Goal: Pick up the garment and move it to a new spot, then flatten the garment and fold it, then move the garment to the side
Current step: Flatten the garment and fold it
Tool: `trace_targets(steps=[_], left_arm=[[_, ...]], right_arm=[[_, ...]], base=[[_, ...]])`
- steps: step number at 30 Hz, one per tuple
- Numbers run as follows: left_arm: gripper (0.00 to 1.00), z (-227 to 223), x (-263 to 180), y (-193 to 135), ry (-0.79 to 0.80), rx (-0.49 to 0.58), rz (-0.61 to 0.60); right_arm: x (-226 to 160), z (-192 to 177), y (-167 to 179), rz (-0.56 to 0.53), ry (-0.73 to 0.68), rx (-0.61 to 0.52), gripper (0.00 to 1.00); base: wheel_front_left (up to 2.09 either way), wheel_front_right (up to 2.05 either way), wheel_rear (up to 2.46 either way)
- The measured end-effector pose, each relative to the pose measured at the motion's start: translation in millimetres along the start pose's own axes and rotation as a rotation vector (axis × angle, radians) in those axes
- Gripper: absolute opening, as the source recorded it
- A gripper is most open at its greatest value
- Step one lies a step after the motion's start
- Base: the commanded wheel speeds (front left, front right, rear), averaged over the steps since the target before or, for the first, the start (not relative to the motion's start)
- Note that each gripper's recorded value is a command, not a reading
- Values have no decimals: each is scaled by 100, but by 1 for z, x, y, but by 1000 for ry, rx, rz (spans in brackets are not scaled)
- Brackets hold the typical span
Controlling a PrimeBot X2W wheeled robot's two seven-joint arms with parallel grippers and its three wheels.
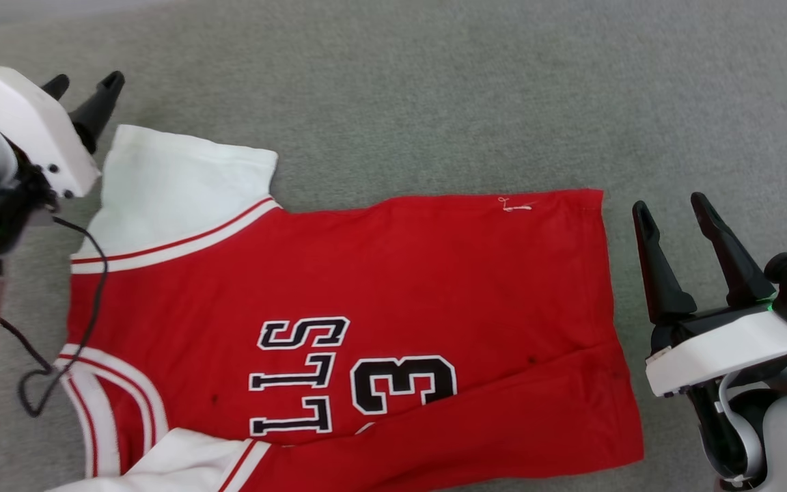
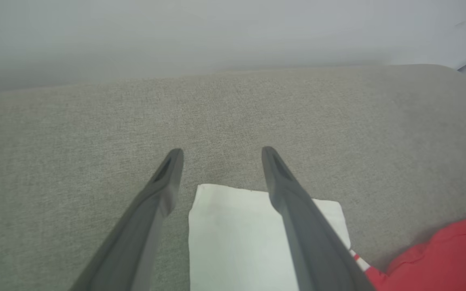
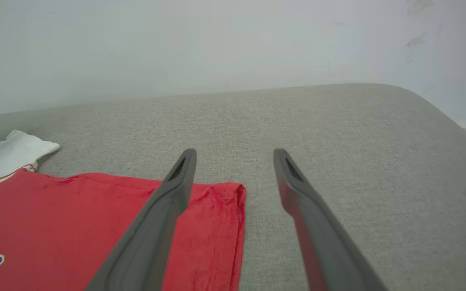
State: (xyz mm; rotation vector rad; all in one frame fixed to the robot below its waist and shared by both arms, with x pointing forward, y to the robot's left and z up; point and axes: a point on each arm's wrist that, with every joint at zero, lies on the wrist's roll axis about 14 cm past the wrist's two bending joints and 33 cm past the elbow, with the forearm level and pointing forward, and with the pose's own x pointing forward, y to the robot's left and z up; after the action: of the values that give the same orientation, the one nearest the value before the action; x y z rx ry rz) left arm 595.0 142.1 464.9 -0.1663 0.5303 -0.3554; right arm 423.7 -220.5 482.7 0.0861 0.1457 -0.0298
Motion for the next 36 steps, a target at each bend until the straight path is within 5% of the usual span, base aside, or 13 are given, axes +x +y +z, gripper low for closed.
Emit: trace_targets(steps=[7,15,16,19,27,36], left_arm=[[100,-50,25,14,371,16,-12],[100,-90,41,23,558,-9,13],[58,-93,42,22,568,-23,12],[0,-98,45,20,581,-49,9],[0,-97,40,11,547,-65,-9],[0,-70,23,5,423,4,-16]], right_arm=[[-1,-26,-16,-56,64,4,100],[0,-41,-25,-84,97,16,100],[0,-42,-27,-90,100,16,100],[0,-43,-30,-100,101,20,100],[10,-39,-30,-79,154,71,100],[31,-71,-26,24,515,114,100]], base=[[0,0,0],[0,0,0],[0,0,0],[0,0,0],[0,0,0],[0,0,0]])
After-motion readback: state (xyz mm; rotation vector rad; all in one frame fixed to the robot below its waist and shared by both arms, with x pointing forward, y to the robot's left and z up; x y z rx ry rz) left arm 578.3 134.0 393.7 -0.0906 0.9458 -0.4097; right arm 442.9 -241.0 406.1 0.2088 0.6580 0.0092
